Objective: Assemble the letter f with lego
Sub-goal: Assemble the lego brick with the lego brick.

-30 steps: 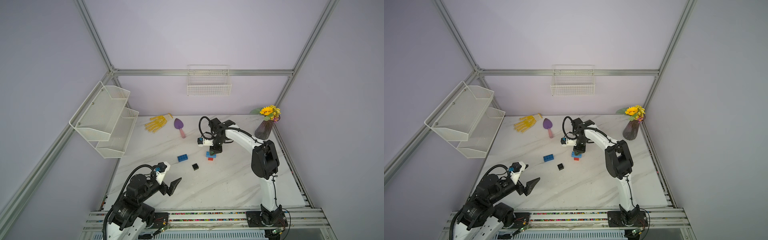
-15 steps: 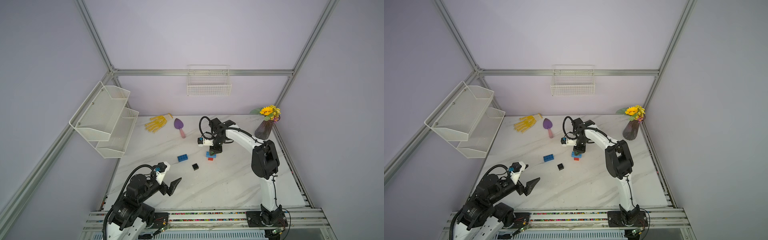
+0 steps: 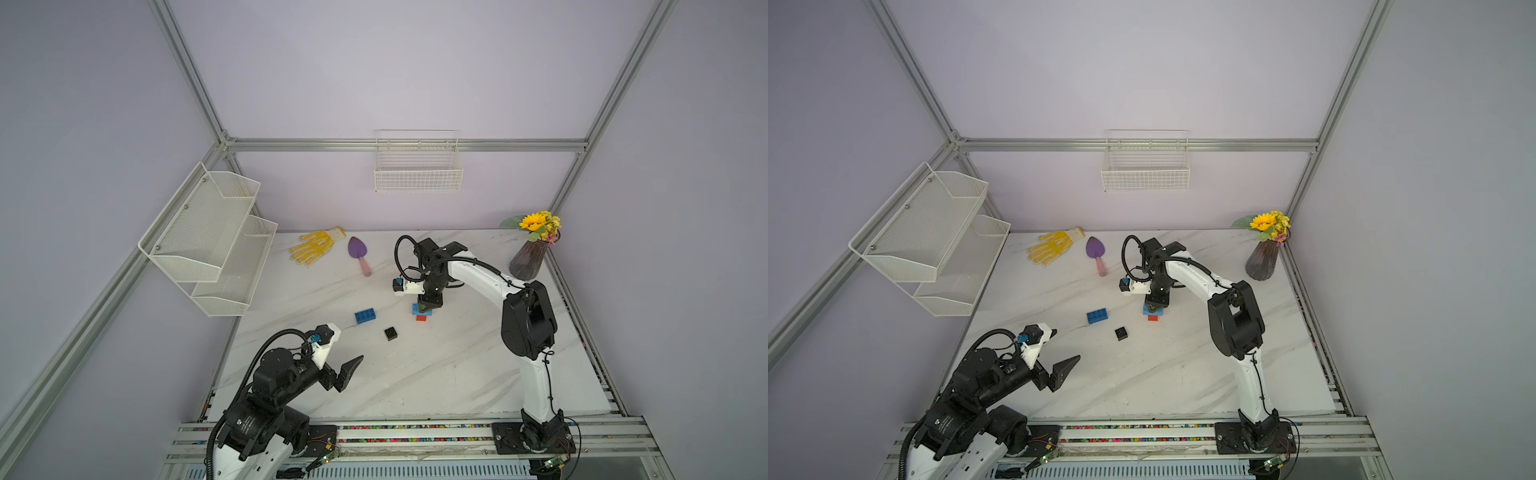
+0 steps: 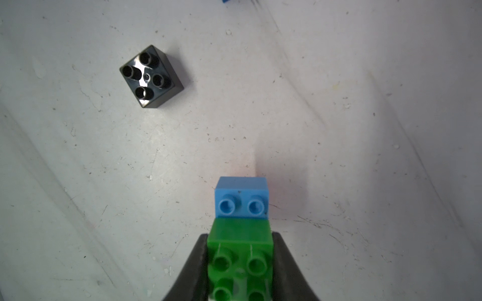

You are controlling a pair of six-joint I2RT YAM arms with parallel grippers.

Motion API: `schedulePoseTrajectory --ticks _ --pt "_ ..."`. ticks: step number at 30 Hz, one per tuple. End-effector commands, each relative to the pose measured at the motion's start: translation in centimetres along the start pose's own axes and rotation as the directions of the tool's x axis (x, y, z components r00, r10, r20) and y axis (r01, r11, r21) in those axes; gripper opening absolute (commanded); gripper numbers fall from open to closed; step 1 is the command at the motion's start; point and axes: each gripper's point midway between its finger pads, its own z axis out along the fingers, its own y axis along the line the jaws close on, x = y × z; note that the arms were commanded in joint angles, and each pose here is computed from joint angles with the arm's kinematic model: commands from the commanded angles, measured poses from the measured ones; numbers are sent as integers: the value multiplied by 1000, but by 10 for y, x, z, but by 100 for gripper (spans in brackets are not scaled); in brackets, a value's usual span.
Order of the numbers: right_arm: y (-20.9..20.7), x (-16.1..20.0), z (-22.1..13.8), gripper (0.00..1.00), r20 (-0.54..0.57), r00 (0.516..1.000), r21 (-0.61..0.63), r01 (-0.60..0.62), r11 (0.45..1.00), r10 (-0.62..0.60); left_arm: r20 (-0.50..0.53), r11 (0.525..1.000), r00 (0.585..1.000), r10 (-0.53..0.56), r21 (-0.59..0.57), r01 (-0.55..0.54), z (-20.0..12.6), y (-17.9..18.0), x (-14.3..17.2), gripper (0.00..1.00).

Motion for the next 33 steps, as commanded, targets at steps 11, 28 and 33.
schedulePoseTrajectory --ticks 11,28,33 --pt "31 42 69 0 -95 995 -138 -55 989 42 25 999 999 30 14 -31 1 -2 -7 100" --pt "18 35 42 9 -114 992 -83 -62 995 53 26 999 999 31 13 -31 1 -2 -7 100" --pt "12 17 24 27 -41 998 -55 -59 997 57 25 999 999 29 12 -29 1 -1 -7 100"
